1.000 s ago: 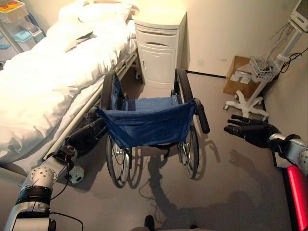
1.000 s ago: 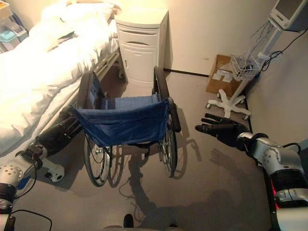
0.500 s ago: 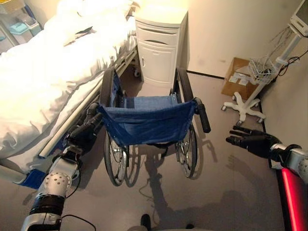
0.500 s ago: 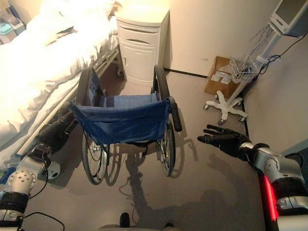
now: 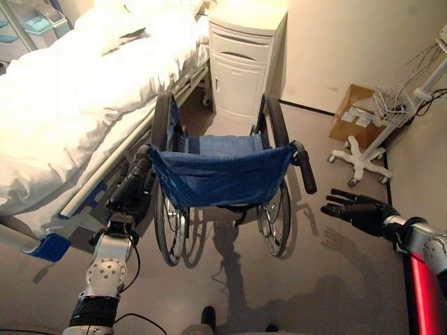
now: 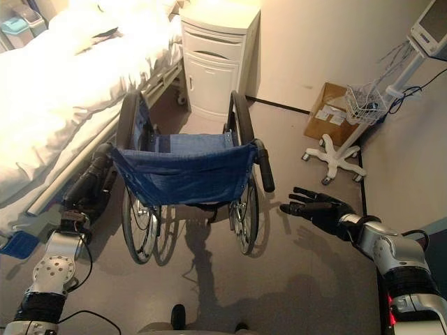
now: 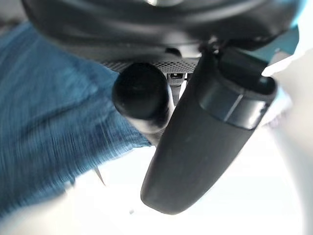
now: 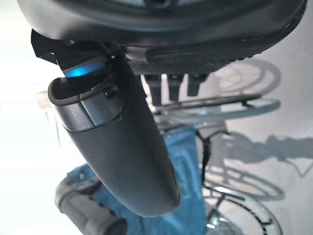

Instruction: Push the wheelchair next to the bed

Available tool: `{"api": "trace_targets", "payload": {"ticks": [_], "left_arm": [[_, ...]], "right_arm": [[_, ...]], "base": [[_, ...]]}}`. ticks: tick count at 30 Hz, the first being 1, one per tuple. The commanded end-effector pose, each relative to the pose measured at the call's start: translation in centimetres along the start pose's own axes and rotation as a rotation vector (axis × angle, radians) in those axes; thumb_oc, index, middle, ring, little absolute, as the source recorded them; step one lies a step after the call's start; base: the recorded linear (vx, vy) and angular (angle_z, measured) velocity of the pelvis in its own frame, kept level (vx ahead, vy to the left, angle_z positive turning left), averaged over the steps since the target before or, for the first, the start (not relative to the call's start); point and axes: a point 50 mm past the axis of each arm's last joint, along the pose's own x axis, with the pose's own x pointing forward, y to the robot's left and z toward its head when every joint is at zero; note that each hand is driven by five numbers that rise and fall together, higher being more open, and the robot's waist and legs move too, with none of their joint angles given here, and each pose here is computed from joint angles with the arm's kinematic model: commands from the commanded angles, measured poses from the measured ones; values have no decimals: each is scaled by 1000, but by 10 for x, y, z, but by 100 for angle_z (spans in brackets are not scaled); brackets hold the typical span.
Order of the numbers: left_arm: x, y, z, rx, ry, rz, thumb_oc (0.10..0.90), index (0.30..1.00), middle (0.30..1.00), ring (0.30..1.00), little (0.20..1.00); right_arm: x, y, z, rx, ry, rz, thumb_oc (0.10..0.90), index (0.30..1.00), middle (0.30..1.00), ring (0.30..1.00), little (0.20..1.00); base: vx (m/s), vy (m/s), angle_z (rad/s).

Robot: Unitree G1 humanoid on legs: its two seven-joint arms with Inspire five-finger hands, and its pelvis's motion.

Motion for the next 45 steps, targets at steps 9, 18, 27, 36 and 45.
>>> {"api": "trace_targets", "payload": {"ticks": [9, 18, 27, 36, 45], "left_arm": [[2, -50, 135, 704, -584, -130, 800, 900, 900, 900, 900], [-10, -44, 158, 1055, -763, -3, 800, 900, 900, 900, 900], [-5, 3, 102, 933, -465, 104, 800, 900, 900, 900, 900], [-29, 90, -2, 769, -158, 412, 800, 900, 900, 900, 900], [-59, 120, -89, 751, 165, 445, 800, 900, 900, 900, 900]], "right_arm": [[-35, -29, 55, -103, -199, -81, 800, 900, 900, 900, 900], [-43, -35, 51, -89, -203, -88, 800, 900, 900, 900, 900], [-38, -30, 35, -56, -250, -71, 800, 900, 900, 900, 900], [-14, 1, -3, 52, -395, -92, 800, 900, 900, 900, 900], [16, 41, -98, 240, -321, -120, 800, 900, 900, 900, 900]], "base": [[0, 0, 0], [10, -9, 3], [0, 0, 0], [0, 0, 0], [-31, -5, -1]]}}
